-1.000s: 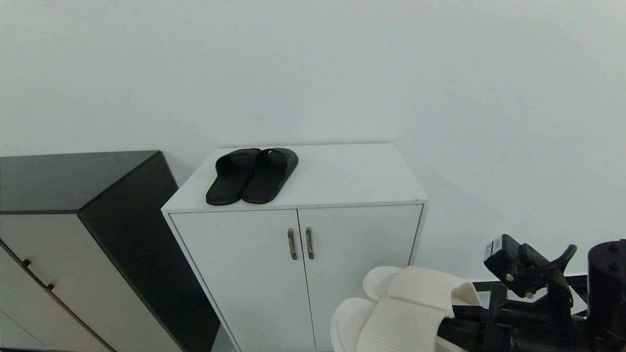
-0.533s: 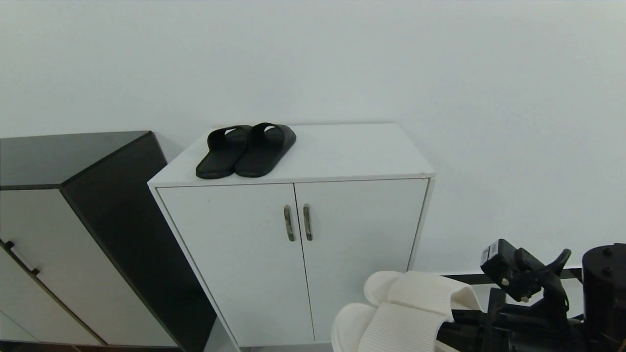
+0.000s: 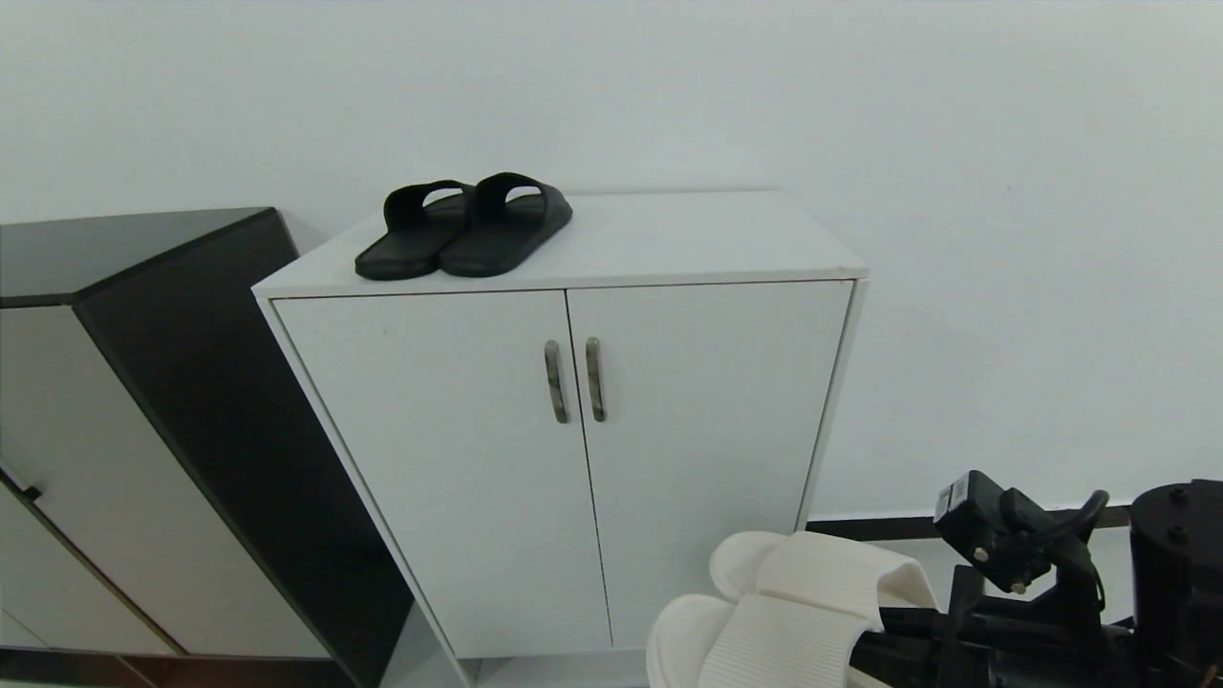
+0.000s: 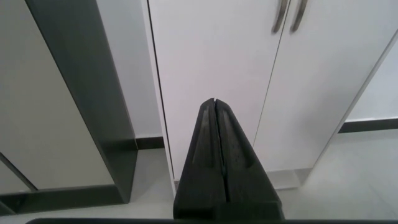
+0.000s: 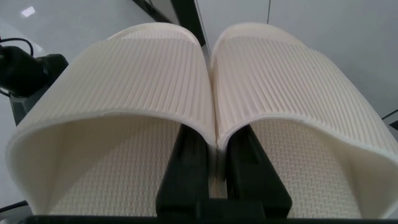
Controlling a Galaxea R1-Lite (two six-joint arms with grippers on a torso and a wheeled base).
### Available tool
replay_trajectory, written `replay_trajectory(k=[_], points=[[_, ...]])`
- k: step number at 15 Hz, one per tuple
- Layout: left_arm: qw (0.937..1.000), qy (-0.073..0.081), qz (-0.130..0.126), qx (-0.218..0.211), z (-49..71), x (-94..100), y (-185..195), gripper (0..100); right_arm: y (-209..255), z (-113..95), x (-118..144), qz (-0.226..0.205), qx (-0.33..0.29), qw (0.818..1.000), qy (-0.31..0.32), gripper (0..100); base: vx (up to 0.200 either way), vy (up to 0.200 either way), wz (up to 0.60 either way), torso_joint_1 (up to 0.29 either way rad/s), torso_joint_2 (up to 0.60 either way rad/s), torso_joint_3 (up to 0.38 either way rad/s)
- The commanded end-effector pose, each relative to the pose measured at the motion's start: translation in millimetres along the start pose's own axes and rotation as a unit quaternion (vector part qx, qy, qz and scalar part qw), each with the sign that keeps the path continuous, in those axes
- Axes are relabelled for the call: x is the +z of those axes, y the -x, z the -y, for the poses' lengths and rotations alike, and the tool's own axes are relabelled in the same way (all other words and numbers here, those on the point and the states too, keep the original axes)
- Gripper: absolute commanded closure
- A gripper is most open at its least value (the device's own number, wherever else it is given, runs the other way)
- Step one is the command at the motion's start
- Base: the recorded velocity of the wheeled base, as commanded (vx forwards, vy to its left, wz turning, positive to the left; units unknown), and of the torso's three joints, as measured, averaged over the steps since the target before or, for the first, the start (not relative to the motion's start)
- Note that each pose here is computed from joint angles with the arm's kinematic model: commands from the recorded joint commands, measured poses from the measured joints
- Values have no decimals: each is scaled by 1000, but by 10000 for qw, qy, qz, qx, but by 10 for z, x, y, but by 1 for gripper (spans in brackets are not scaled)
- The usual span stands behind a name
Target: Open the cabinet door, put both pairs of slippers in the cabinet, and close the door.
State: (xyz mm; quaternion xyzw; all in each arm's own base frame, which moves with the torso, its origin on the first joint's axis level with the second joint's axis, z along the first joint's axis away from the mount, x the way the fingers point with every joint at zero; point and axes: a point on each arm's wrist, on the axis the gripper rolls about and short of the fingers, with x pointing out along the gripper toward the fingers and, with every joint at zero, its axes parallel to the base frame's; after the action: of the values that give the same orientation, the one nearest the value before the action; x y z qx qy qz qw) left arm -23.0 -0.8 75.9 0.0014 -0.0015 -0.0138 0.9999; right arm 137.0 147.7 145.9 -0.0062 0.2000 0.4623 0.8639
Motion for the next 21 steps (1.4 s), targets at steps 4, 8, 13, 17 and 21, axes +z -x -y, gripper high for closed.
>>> replay_trajectory(k=[4,8,13,17,21], points=[[10000,-1,-7,0,0,0,-1,100,-3,-1,-26,-54,11,10000,-1,100,0,0,0,-138,467,331],[10000,-1,-7,0,0,0,-1,100,4,1,-26,-45,5,10000,-2,100,0,100,0,-104,450,350],[10000,6,-7,16,-1,0,-1,100,1,2,-28,-53,4,10000,12,100,0,40,0,-33,244,208],[9998,-200,-23,0,0,-3,-1,100,1,2,-28,-53,4,10000,12,100,0,0,0,0,0,0],[9999,-116,-30,-31,1,-3,-2,0,8,-3,-28,-46,12,10000,24,100,0,0,0,0,0,0]])
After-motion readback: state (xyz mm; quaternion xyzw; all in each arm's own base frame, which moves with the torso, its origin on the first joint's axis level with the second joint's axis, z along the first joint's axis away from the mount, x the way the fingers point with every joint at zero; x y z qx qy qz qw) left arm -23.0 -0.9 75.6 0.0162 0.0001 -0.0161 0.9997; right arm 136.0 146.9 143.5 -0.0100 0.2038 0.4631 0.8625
